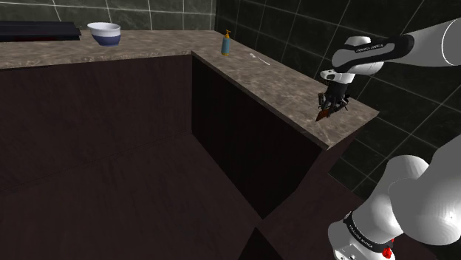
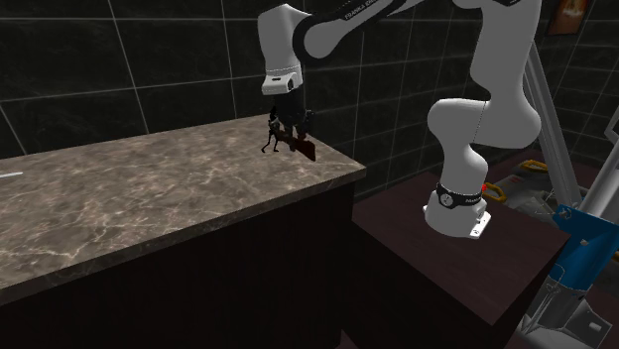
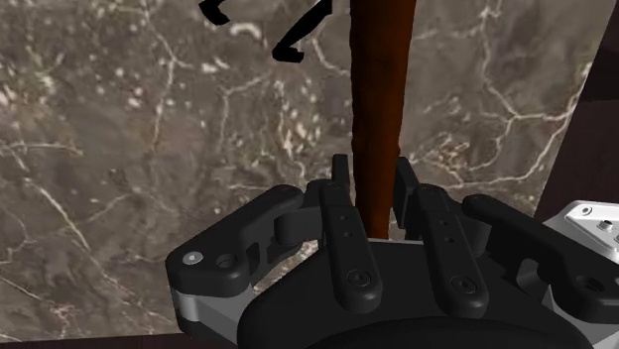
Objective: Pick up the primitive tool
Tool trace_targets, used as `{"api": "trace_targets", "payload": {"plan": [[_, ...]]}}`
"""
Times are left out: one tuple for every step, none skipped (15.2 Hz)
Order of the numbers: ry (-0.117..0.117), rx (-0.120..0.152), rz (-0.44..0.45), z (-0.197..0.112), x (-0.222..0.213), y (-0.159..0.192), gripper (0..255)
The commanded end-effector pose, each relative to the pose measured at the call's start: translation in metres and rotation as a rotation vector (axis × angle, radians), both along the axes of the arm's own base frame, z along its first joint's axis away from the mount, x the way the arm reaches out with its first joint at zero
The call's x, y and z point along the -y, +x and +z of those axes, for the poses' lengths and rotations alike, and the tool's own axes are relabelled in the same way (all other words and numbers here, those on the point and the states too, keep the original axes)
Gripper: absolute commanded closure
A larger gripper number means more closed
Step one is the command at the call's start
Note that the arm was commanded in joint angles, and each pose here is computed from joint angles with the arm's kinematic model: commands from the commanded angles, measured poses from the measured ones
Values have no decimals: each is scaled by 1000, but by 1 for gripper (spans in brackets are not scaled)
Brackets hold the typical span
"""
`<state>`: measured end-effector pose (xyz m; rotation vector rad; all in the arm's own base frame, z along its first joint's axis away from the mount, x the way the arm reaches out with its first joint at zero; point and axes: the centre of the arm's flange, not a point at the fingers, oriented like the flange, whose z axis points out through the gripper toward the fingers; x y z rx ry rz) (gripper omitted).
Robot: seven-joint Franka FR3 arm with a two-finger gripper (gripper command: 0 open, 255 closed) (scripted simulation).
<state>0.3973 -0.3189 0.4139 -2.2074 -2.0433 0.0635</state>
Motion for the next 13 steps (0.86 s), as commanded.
{"api": "trace_targets", "payload": {"plan": [[0, 0, 0, 10, 1, 0, 255], [0, 0, 0, 15, 1, 0, 255], [0, 0, 0, 21, 1, 0, 255], [0, 0, 0, 26, 1, 0, 255], [0, 0, 0, 31, 1, 0, 255], [0, 0, 0, 36, 1, 0, 255], [0, 0, 0, 42, 1, 0, 255], [0, 0, 0, 47, 1, 0, 255], [0, 0, 0, 52, 1, 0, 255], [0, 0, 0, 57, 1, 0, 255], [0, 0, 0, 63, 1, 0, 255], [0, 0, 0, 64, 1, 0, 255], [0, 0, 0, 64, 1, 0, 255]]}}
